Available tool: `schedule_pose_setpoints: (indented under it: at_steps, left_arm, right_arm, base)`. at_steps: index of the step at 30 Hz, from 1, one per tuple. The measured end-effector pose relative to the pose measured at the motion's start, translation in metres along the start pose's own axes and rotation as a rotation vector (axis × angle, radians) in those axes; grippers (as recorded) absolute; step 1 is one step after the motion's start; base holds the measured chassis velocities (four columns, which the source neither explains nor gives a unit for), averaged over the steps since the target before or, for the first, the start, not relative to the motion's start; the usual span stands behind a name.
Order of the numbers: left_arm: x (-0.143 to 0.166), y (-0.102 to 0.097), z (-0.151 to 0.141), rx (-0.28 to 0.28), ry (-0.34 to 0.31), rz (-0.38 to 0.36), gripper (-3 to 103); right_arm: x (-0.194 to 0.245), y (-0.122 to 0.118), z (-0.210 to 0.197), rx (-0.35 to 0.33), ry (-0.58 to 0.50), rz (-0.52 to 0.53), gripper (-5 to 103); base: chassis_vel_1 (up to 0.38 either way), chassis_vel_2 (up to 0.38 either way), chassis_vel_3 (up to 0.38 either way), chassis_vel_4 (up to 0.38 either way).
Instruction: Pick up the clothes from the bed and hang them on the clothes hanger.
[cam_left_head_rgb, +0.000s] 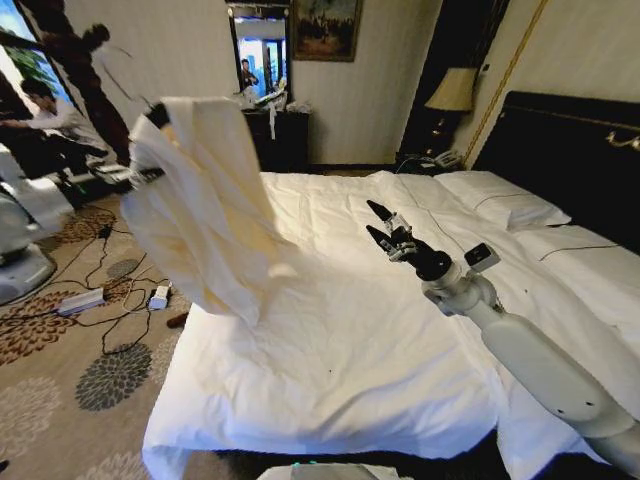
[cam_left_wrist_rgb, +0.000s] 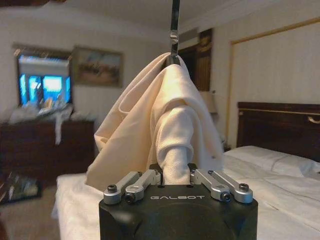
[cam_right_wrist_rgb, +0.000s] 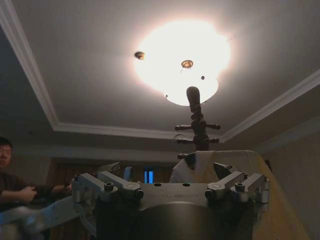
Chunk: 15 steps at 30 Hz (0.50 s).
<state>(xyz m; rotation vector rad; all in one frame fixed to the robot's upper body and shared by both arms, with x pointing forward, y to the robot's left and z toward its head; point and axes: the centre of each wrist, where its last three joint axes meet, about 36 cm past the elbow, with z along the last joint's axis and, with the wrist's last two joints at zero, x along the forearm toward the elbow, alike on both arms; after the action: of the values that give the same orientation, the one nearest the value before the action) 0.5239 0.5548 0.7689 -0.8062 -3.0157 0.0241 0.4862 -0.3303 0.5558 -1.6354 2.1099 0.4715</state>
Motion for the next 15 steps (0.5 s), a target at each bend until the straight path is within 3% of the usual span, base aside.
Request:
schedule_pose_setpoints:
  at_steps: [3,4,8,15]
  left_arm:
    - [-0.005,0.006,-0.007,0.033,0.009,-0.01,18]
    - [-0.011,0.012,-0.018,0.078,0.003,-0.021,18]
    - [-0.038,0.022,-0.039,0.144,-0.015,-0.047,18]
    - [-0.08,0.027,-0.059,0.189,0.024,-0.119,18]
  right_arm:
    - [0.003,0.001,0.0,0.003,0.012,-0.006,100]
    - [0.006,0.002,0.0,0.005,0.024,-0.013,100]
    - [0.013,0.003,-0.003,0.012,0.048,-0.028,100]
    - [0.023,0.005,-0.005,0.019,0.075,-0.049,100]
  base:
    - [0.0,0.0,0.0,0.0]
    - [0.0,0.0,0.0,0.0]
    - [0.0,0.0,0.0,0.0]
    - [0.0,0.0,0.0,0.0]
